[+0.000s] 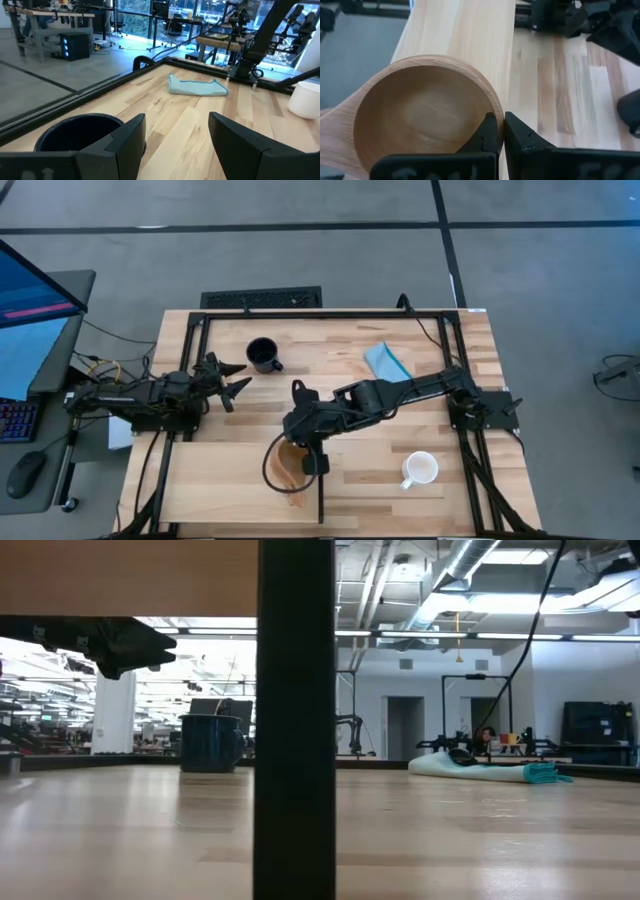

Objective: Stack small to large cups/mugs on shelf
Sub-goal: Put the brown mug on the shelf

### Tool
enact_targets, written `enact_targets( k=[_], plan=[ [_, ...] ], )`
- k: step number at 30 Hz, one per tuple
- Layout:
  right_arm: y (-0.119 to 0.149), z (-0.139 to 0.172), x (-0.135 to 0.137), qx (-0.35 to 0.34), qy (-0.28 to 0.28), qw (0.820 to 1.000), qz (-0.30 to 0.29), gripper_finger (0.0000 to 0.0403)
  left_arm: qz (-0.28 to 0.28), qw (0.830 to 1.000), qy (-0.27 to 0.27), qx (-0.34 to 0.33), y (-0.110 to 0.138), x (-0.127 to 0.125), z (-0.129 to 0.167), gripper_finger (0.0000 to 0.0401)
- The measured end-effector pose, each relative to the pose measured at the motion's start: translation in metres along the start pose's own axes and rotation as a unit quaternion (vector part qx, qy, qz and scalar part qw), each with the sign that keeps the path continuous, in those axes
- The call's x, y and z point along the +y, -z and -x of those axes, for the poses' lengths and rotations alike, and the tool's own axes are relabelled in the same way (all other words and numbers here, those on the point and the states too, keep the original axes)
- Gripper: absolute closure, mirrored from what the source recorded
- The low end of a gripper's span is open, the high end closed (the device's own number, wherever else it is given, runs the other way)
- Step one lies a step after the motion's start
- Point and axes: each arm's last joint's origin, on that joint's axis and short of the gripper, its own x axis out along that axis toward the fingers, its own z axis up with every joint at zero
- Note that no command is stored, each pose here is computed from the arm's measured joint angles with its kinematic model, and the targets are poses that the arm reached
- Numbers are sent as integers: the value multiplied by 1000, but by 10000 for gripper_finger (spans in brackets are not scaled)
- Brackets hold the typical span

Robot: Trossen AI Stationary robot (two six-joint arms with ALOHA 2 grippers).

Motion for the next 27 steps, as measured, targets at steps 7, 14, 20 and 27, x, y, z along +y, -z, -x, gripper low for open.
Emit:
enact_targets(
  k=[7, 14, 20, 27],
  plan=[
    [8, -1, 1, 42, -5, 998, -47, 384, -6, 1000, -4, 19, 3, -1, -3, 192],
    [11, -1, 0, 58, 0, 996, -72, 384, -6, 1000, -3, 20, 4, -1, -3, 192],
    [11, -1, 0, 58, -1, 996, -72, 384, 26, 1000, 6, 17, 3, -1, -3, 192],
    [15, -22, -5, 75, -14, 994, -81, 384, 20, 1000, 6, 15, 3, -1, -3, 192]
  ],
)
